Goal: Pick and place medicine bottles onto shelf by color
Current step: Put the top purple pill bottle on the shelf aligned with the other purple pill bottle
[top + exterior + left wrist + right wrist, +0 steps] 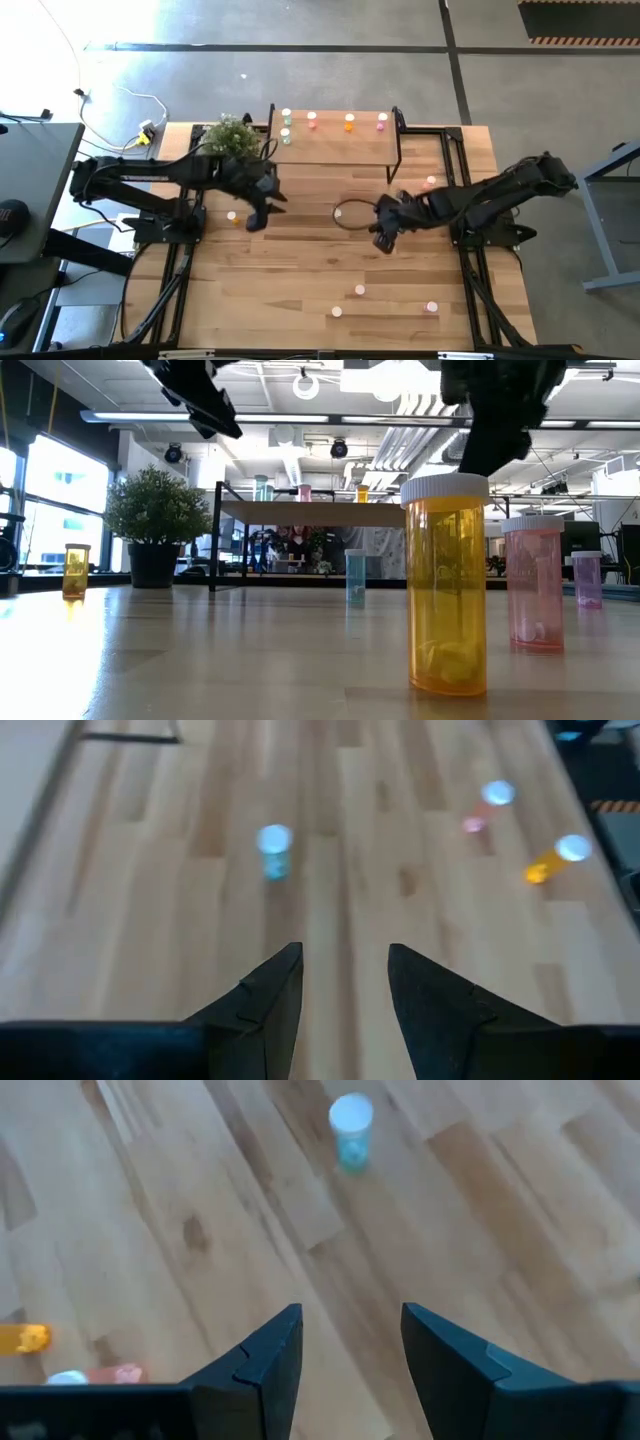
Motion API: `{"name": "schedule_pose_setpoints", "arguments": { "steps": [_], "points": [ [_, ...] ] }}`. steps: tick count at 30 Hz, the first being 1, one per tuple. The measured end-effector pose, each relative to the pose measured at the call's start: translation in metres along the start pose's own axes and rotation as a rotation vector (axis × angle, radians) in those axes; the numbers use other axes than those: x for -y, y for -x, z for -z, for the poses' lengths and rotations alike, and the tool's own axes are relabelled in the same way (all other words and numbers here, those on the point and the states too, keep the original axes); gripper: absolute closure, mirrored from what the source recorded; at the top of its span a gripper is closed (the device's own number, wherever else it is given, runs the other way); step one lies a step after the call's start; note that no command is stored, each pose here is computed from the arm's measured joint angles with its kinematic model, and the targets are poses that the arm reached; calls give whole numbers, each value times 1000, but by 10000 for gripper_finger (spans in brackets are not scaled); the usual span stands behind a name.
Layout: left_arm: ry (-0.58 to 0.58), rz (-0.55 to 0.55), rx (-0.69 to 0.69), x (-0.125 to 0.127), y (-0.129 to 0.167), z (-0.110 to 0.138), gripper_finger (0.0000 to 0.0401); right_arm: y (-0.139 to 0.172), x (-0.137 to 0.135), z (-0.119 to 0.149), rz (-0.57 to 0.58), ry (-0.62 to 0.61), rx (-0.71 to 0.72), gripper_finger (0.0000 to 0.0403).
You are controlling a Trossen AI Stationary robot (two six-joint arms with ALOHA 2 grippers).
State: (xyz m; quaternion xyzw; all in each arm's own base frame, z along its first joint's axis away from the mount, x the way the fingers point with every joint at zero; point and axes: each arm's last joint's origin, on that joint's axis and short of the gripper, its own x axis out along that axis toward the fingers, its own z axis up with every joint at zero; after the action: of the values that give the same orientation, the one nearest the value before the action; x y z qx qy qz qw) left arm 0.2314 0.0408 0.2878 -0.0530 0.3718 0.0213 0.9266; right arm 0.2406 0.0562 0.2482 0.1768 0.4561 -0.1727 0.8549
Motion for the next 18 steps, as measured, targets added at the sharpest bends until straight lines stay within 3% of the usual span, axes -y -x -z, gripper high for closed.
{"name": "schedule_pose_setpoints", "arguments": {
  "steps": [4, 10, 18],
  "points": [
    [-10, 49, 59, 19, -1, 7, 261, 6, -14, 15, 12, -49, 23, 240],
    [-24, 67, 66, 40, -4, 20, 261, 14, -27, 34, 13, -223, 23, 240],
    [-79, 108, 56, 61, -4, 27, 261, 19, -23, 56, 154, -399, -30, 240]
  ]
}}
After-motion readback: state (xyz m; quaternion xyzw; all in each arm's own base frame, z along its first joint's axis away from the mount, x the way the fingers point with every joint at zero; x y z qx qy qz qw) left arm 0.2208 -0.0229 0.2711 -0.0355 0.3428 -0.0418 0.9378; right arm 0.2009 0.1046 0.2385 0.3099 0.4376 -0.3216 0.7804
